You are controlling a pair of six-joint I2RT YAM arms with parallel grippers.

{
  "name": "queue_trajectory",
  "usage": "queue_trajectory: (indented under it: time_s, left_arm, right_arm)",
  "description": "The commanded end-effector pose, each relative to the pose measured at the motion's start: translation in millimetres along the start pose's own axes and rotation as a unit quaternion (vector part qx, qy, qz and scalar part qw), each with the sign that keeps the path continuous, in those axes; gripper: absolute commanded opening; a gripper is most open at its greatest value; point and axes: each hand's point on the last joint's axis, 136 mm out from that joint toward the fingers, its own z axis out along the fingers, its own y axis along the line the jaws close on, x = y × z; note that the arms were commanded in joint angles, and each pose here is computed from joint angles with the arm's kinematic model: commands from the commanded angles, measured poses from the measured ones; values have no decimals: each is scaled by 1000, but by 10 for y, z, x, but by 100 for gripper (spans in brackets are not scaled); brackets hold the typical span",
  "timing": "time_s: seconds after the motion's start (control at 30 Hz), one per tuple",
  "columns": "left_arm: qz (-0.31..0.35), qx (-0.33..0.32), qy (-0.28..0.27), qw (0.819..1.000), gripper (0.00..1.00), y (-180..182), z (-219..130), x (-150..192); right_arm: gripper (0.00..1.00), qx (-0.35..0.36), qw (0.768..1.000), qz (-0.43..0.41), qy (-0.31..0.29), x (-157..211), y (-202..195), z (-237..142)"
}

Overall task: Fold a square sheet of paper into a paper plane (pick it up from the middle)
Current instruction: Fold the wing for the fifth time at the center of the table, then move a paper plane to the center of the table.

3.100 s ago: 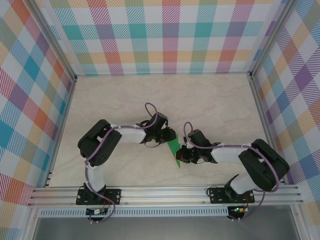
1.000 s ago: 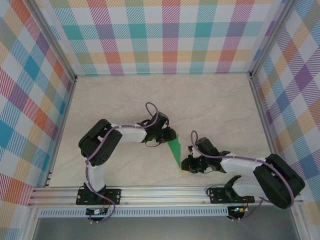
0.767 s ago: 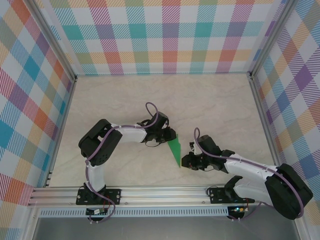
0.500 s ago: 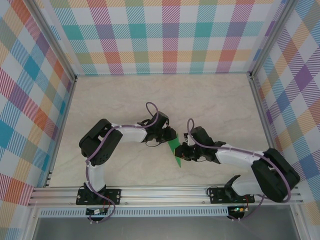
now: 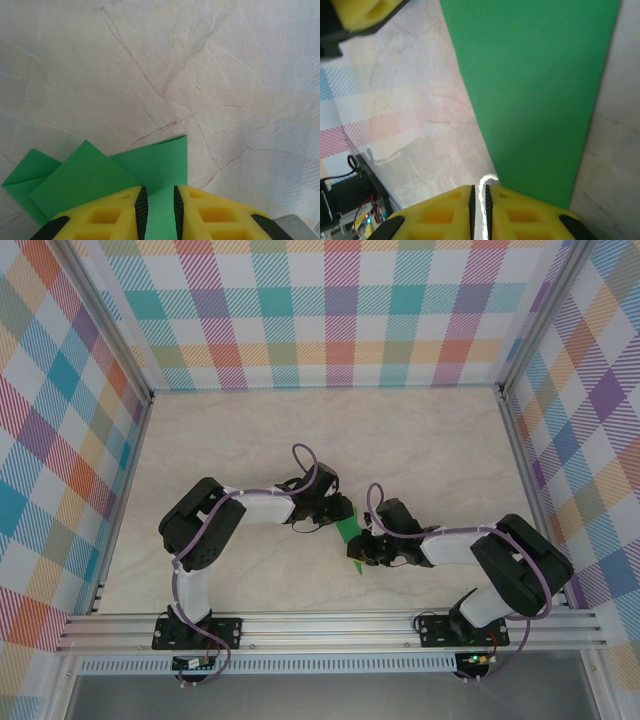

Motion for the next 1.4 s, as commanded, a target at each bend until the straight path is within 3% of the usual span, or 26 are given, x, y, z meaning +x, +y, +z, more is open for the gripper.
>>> queue_trajectory:
  time_s: [0.0, 0.33, 0.57, 0.7, 0.93, 1.0, 1.2, 1.37]
  left_arm:
    - [-19, -109, 39, 993, 25, 654, 181, 303]
    - [-16, -103, 38, 994, 26, 601, 174, 281]
    - [-2, -70, 33, 997, 30, 303, 37, 181]
    - [10, -70, 14, 997, 39, 101, -161, 35]
    - [27, -101, -26, 994, 52, -97, -645, -107]
    - [27, -117, -39, 992, 65, -84, -762, -109]
    - [40, -180, -65, 981, 75, -105, -993, 39]
    - [47, -219, -64, 972, 77, -188, -899, 200]
  right_arm:
    - [17, 31, 995, 30, 94, 610, -413, -53]
    - [20, 45, 995, -10, 92, 708, -331, -334]
    - [39, 112, 992, -15, -54, 298, -321, -704]
    - [47, 129, 985, -2, -118, 101, -343, -837]
    - [51, 144, 979, 20, -141, -7, -466, -860]
    - [52, 130, 981, 25, -143, -34, -463, -860]
    - [53, 74, 983, 50, -159, -140, -448, -942]
    - [54, 49, 984, 57, -164, -225, -447, -996]
